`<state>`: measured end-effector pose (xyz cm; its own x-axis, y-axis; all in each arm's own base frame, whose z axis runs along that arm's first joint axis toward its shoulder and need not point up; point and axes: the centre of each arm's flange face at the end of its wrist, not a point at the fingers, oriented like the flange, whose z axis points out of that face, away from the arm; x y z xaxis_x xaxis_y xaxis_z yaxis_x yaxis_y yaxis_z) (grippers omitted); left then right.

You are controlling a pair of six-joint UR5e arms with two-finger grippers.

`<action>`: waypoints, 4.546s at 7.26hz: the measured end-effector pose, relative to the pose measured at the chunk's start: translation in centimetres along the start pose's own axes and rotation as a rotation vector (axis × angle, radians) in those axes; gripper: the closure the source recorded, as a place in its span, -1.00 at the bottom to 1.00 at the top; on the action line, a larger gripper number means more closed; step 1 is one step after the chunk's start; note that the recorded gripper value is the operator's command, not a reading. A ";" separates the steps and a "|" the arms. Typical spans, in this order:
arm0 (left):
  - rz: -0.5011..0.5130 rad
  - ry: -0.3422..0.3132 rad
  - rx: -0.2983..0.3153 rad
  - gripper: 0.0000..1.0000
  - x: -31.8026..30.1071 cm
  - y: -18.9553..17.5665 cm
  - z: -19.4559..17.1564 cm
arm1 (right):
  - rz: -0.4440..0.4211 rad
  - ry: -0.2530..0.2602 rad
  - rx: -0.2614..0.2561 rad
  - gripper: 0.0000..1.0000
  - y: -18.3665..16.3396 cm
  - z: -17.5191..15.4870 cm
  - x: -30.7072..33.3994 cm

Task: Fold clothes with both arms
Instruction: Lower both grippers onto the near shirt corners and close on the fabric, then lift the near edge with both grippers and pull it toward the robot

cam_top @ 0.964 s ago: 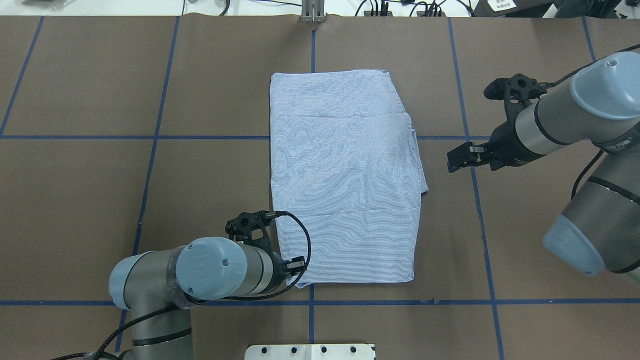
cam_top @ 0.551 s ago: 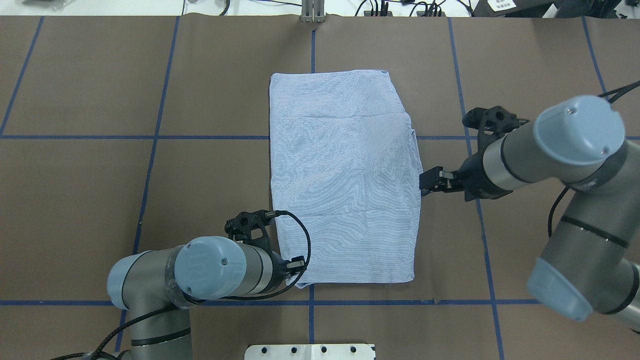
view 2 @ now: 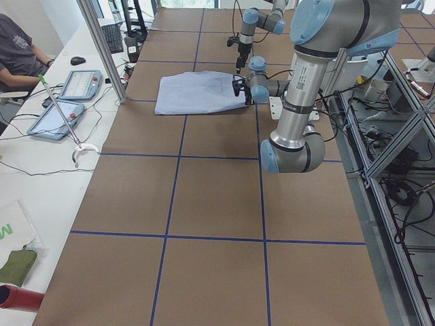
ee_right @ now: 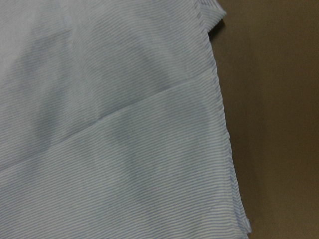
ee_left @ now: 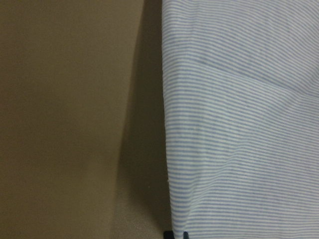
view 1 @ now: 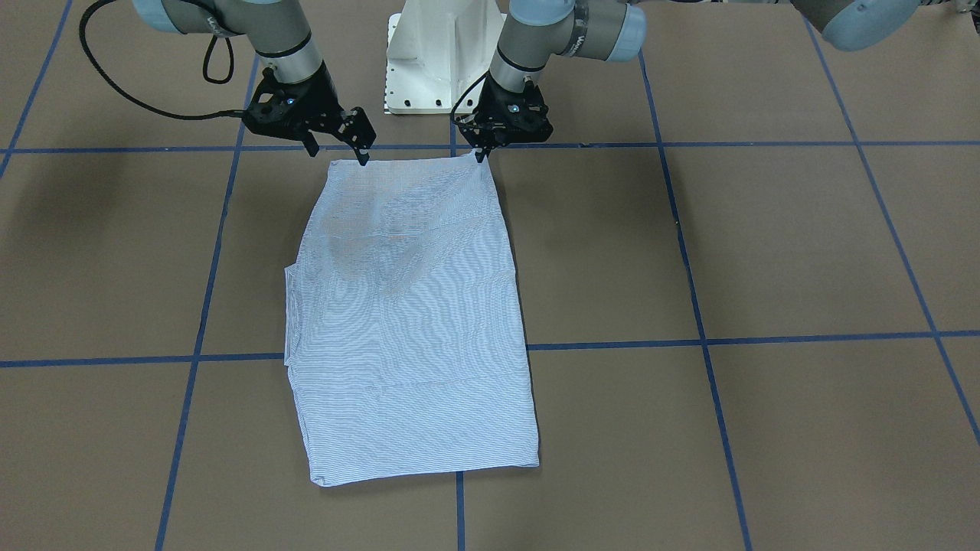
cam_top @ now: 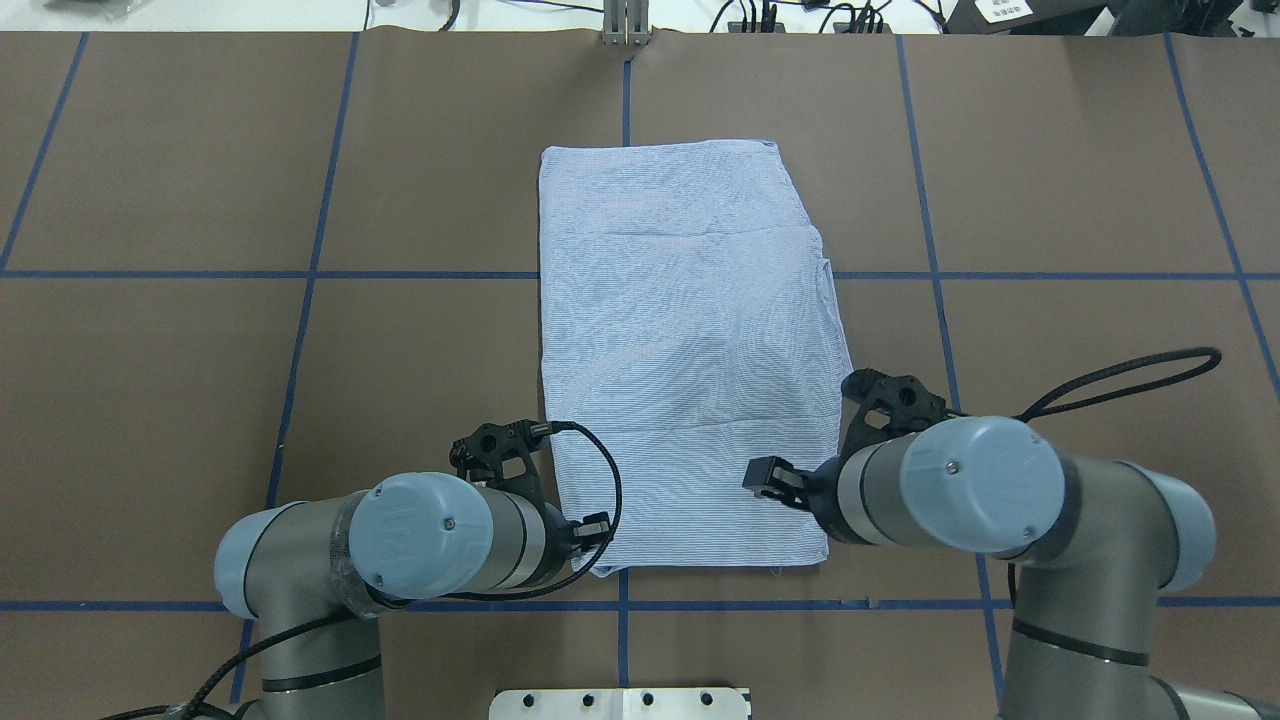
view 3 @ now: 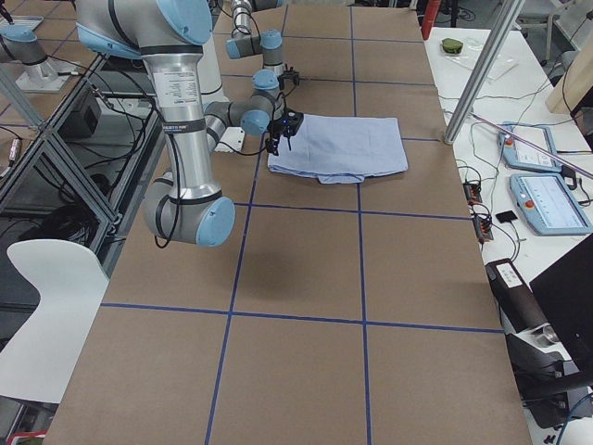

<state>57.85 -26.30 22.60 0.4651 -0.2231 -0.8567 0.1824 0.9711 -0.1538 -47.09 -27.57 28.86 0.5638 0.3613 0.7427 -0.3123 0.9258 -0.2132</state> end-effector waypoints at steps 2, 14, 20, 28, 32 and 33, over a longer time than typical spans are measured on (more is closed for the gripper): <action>0.000 0.000 -0.001 1.00 0.0 0.0 0.0 | 0.032 0.087 0.006 -1.00 2.0 1.7 -3.2; 0.000 0.009 -0.003 1.00 0.4 0.2 -0.2 | 0.093 0.226 0.041 -1.00 0.4 6.4 -1.2; 0.000 0.009 -0.001 1.00 0.4 0.2 -0.2 | 0.091 0.242 0.036 -0.11 0.8 7.2 -0.9; 0.000 0.006 0.000 1.00 0.3 0.1 -0.1 | 0.085 0.228 0.019 1.00 1.1 6.6 -1.6; 0.001 0.029 -0.001 1.00 0.7 0.1 -1.3 | 0.091 0.200 0.009 1.00 1.2 5.3 -2.2; 0.002 0.045 -0.002 1.00 0.9 0.2 -2.3 | 0.090 0.185 0.000 1.00 1.3 4.4 -2.3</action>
<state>56.30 -26.16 20.65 0.4262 -0.2168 -0.8783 0.1797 0.9718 -0.1527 -52.19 -27.70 29.65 0.6641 0.4569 0.5917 -0.3680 0.8888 -0.2733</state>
